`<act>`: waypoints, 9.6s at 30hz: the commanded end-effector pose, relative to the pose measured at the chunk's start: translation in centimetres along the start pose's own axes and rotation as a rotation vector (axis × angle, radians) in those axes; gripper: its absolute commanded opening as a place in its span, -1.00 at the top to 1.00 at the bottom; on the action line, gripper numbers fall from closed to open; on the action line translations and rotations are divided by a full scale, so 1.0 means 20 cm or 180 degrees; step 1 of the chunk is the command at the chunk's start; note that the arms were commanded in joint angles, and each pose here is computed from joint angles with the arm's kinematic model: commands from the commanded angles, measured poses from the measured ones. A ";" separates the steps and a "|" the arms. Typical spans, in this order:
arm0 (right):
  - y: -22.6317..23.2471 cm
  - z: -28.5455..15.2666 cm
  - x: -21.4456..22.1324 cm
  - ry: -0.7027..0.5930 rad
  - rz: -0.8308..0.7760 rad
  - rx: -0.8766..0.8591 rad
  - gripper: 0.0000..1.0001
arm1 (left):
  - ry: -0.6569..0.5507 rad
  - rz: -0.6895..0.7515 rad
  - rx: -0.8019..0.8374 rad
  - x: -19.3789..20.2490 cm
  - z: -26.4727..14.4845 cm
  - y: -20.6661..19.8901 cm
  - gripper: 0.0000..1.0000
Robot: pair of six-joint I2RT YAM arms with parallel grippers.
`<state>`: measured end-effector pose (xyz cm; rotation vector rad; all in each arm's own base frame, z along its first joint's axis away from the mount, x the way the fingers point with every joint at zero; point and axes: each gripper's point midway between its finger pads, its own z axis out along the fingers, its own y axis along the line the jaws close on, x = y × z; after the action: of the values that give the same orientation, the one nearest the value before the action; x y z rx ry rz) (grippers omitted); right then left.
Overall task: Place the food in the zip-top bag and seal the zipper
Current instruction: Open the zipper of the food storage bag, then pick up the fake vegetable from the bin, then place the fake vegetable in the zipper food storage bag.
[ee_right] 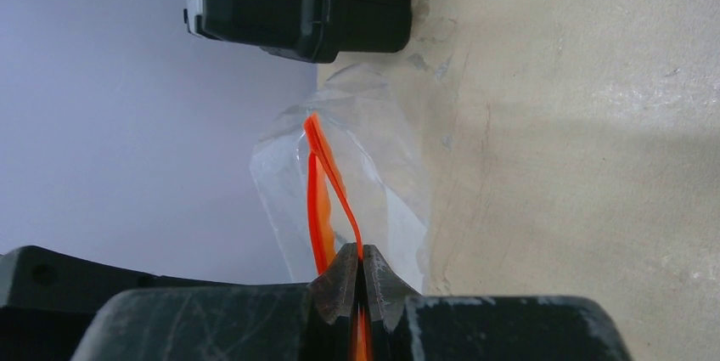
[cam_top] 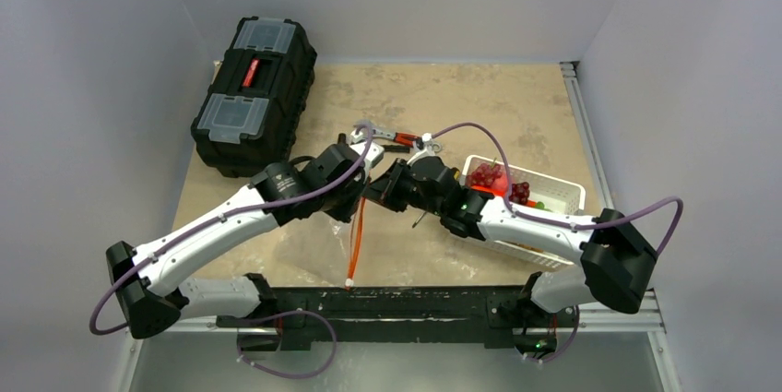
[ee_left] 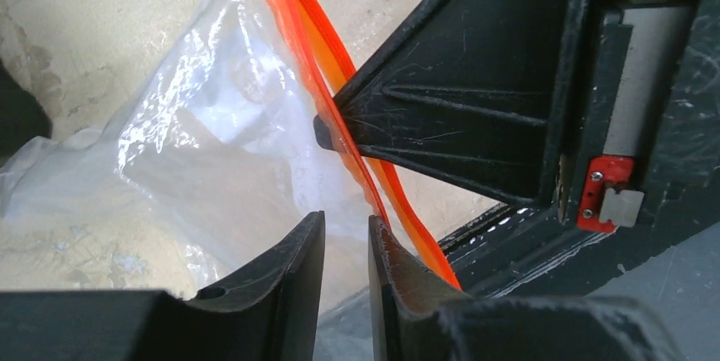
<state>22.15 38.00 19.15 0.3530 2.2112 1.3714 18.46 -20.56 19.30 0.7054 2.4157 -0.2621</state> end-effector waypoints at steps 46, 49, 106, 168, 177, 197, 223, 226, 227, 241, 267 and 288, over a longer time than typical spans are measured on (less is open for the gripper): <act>0.08 -0.03 -0.07 -0.0198 0.0248 -0.0018 1.00 | -0.0214 -0.0160 -0.0772 -0.04 -0.05 -0.09 0.55; 0.08 -0.03 -0.07 -0.0189 0.0265 -0.0015 1.00 | -0.0210 -0.0159 -0.0804 -0.04 -0.05 -0.09 0.49; -0.18 -0.24 -0.40 0.0143 -0.2371 0.0858 -0.23 | 0.0048 0.0111 -0.0567 -0.21 0.17 0.33 1.00; -0.86 -0.85 -0.59 -0.0243 -0.2743 0.4451 -0.63 | -0.0174 0.0046 -0.0587 -0.24 0.11 0.34 1.00; -0.95 -0.85 -0.61 -0.0222 -0.2724 0.4650 -0.74 | -0.0156 0.0049 -0.0584 -0.23 0.12 0.34 1.00; -0.88 -0.89 -0.68 -0.0478 -0.2851 0.4698 -0.13 | -0.0159 0.0058 -0.0557 -0.24 0.12 0.33 1.00; 0.26 -0.81 -0.70 -0.1885 -0.2063 0.0253 1.00 | -0.0548 -0.0050 0.0000 -0.31 0.02 0.19 1.00; 0.49 -0.83 -0.66 -0.2043 -0.1889 -0.0652 1.00 | -0.0636 -0.0077 0.0037 -0.32 -0.01 0.18 1.00; 0.53 -0.83 -0.65 -0.2027 -0.1843 -0.0826 1.00 | -0.0653 -0.0086 0.0039 -0.32 -0.02 0.19 1.00; 0.90 -0.73 -0.45 -0.1717 -0.1750 -0.2382 1.00 | -0.0875 -0.0160 0.0139 -0.36 -0.08 0.18 1.00; 0.57 -0.43 -0.46 -0.2221 -0.1506 -0.2055 1.00 | -0.1061 -0.0480 0.0531 -0.41 -0.12 0.16 1.00; 0.13 -0.03 -0.25 -0.1623 -0.0166 -0.0373 0.89 | -0.1095 -0.0573 0.0526 -0.42 -0.10 0.19 1.00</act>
<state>25.08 36.98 22.62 0.3561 1.6577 1.2420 24.92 -19.58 24.64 0.4775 2.2010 -0.5635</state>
